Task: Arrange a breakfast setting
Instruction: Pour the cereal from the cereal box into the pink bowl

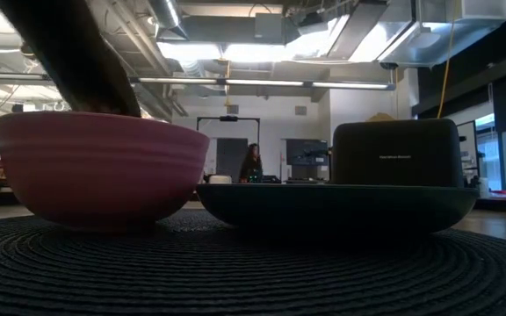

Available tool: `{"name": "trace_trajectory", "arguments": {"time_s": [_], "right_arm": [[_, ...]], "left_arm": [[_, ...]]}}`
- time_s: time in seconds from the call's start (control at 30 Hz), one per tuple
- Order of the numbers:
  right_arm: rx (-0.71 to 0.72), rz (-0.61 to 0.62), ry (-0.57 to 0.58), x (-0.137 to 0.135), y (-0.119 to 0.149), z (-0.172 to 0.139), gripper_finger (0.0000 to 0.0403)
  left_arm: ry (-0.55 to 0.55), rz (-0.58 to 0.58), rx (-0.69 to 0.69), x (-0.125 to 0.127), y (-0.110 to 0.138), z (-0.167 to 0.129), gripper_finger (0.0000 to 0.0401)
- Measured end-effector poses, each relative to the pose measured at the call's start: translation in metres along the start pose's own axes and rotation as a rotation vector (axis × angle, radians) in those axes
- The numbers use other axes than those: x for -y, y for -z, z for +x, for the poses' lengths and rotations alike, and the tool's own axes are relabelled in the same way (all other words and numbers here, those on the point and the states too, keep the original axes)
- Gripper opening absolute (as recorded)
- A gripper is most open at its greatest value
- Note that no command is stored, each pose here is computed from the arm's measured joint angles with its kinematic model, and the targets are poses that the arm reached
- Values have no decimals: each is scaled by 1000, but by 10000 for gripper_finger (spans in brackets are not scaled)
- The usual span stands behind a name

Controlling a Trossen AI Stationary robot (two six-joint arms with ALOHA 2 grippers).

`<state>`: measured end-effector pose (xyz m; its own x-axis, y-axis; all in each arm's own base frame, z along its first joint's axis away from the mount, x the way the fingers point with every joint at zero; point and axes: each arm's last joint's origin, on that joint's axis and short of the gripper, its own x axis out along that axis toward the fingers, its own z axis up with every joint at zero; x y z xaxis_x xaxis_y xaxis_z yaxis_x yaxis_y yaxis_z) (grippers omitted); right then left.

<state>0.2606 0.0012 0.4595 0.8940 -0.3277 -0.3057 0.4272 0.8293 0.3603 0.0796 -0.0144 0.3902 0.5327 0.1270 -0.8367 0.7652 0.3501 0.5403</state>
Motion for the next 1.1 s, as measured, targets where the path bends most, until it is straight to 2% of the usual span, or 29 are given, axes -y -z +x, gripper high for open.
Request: {"name": "trace_trajectory", "arguments": {"time_s": [0.47,1.1], "right_arm": [[47,-25,-59,-4,-6,0,172],[31,-28,-82,-5,-5,1,172]], "left_arm": [[9,-250,73,11,14,-11,195],[-7,-496,202,34,30,-30,194]]}}
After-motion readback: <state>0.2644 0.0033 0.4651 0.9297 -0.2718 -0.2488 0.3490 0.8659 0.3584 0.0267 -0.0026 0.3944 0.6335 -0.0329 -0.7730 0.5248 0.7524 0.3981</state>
